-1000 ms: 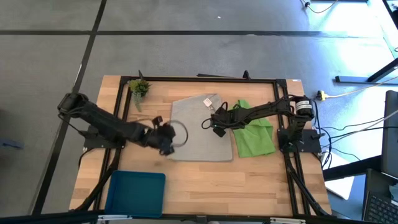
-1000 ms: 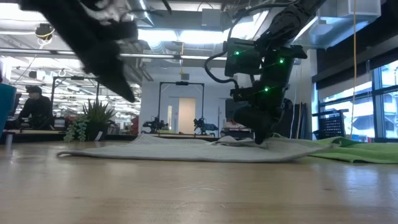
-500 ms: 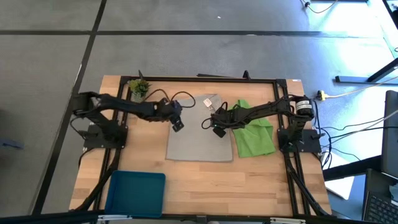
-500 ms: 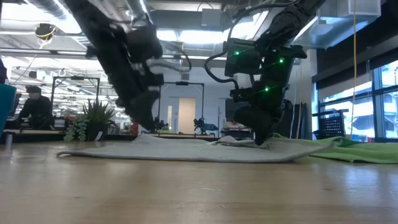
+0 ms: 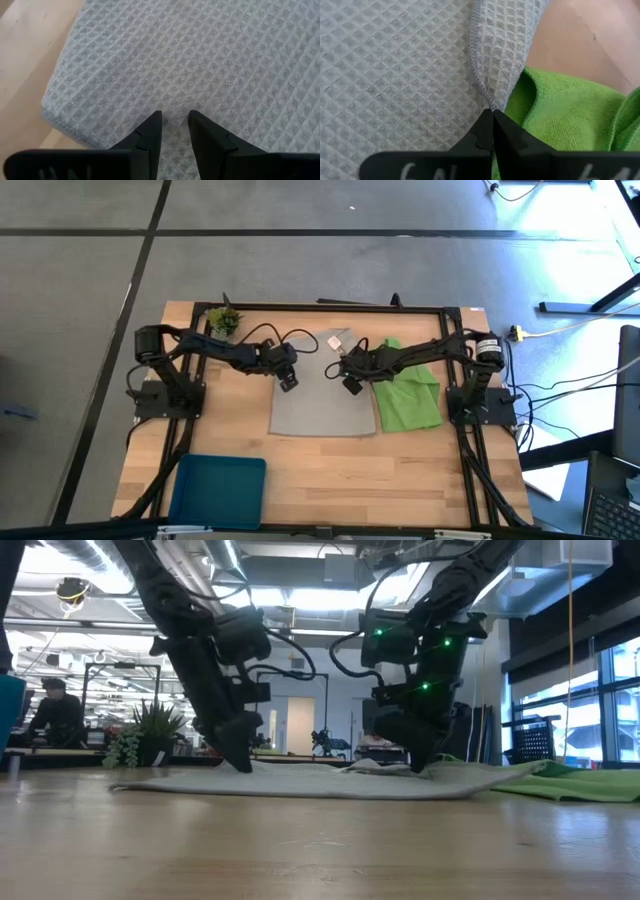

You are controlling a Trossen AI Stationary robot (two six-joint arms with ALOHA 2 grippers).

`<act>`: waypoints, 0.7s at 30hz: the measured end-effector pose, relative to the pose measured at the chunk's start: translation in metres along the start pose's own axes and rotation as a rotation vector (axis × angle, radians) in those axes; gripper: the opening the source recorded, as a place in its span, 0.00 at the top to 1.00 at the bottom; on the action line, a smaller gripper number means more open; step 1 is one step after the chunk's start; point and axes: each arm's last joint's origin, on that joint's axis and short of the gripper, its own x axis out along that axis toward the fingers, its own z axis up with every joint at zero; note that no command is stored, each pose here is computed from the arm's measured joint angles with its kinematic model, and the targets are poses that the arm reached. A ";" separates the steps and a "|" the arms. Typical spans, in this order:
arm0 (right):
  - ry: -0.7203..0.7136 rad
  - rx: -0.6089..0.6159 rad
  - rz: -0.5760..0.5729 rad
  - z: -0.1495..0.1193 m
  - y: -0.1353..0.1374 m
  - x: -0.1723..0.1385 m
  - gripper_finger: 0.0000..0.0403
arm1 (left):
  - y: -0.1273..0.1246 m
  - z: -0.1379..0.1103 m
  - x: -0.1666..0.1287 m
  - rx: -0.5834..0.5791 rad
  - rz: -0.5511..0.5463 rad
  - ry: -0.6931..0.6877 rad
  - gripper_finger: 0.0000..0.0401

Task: Fold microfiber towels
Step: Fold the gray microfiber cloth

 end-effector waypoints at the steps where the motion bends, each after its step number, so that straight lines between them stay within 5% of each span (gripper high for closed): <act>1: -0.001 0.008 0.000 0.001 -0.001 0.000 0.98 | 0.000 0.000 0.000 0.002 0.001 0.005 0.77; 14: -0.059 0.206 -0.062 0.010 -0.025 -0.021 0.97 | 0.001 -0.004 0.000 0.041 0.012 0.041 0.77; 21: 0.000 0.198 -0.030 0.015 -0.036 -0.013 0.97 | 0.001 -0.004 0.000 0.043 0.010 0.042 0.77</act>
